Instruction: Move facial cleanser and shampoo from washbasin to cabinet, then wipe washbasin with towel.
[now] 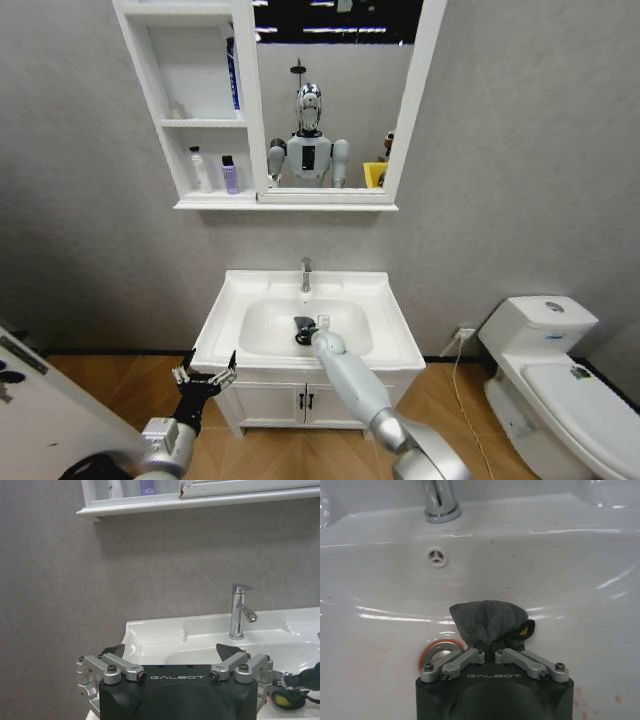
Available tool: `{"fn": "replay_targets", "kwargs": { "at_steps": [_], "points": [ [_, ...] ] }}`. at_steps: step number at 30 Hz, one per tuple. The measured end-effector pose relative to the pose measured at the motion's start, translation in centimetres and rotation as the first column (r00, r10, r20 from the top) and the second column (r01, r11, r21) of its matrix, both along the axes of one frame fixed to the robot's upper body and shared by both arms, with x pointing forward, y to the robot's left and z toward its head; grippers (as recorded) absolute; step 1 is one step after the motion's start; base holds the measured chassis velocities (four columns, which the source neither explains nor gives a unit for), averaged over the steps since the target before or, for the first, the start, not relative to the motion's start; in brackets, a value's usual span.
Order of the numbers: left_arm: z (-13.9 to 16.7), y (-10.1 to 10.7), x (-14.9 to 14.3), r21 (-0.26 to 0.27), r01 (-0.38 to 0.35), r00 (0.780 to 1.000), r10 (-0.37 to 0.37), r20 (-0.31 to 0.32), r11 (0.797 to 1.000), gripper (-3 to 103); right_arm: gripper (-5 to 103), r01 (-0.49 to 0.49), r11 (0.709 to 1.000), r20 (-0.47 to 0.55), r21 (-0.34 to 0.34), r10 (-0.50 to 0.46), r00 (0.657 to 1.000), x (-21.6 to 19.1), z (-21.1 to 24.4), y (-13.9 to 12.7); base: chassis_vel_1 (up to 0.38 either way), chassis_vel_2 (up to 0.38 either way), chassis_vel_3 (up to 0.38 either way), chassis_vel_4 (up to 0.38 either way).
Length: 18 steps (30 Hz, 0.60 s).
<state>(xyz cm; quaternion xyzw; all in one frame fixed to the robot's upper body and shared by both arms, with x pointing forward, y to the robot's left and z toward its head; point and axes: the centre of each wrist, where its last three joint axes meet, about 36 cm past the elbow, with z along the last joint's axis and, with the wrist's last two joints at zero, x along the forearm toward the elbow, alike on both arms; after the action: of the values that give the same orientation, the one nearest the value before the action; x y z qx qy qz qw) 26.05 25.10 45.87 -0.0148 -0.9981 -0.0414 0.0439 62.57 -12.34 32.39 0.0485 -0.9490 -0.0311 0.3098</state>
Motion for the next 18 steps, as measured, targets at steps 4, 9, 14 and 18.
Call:
{"fn": "replay_targets", "kwargs": {
  "at_steps": [4,9,14,18],
  "points": [
    [0.0,0.0,0.0,0.000,0.000,1.000,0.000,0.000,1.000,100,4,0.024,0.995,0.040,-0.092,-0.020,0.999,0.2,0.9,-3.2,0.000,0.000,0.000,0.000],
    [0.0,0.0,0.0,0.000,0.000,1.000,0.000,0.000,1.000,100,4,0.032,0.993,0.024,-0.109,-0.030,0.999,-0.1,0.5,-3.9,0.000,0.000,0.000,0.000],
    [0.0,0.0,0.0,0.000,0.000,1.000,0.000,0.000,1.000,100,4,0.012,0.999,-0.030,-0.036,-0.014,0.999,-1.1,0.1,-1.2,0.000,0.000,0.000,0.000],
    [0.0,0.0,0.0,0.000,0.000,1.000,0.000,0.000,1.000,100,4,-0.031,0.993,-0.065,0.112,0.038,0.997,-1.9,0.9,4.0,0.000,0.000,0.000,0.000]
  ]
}}
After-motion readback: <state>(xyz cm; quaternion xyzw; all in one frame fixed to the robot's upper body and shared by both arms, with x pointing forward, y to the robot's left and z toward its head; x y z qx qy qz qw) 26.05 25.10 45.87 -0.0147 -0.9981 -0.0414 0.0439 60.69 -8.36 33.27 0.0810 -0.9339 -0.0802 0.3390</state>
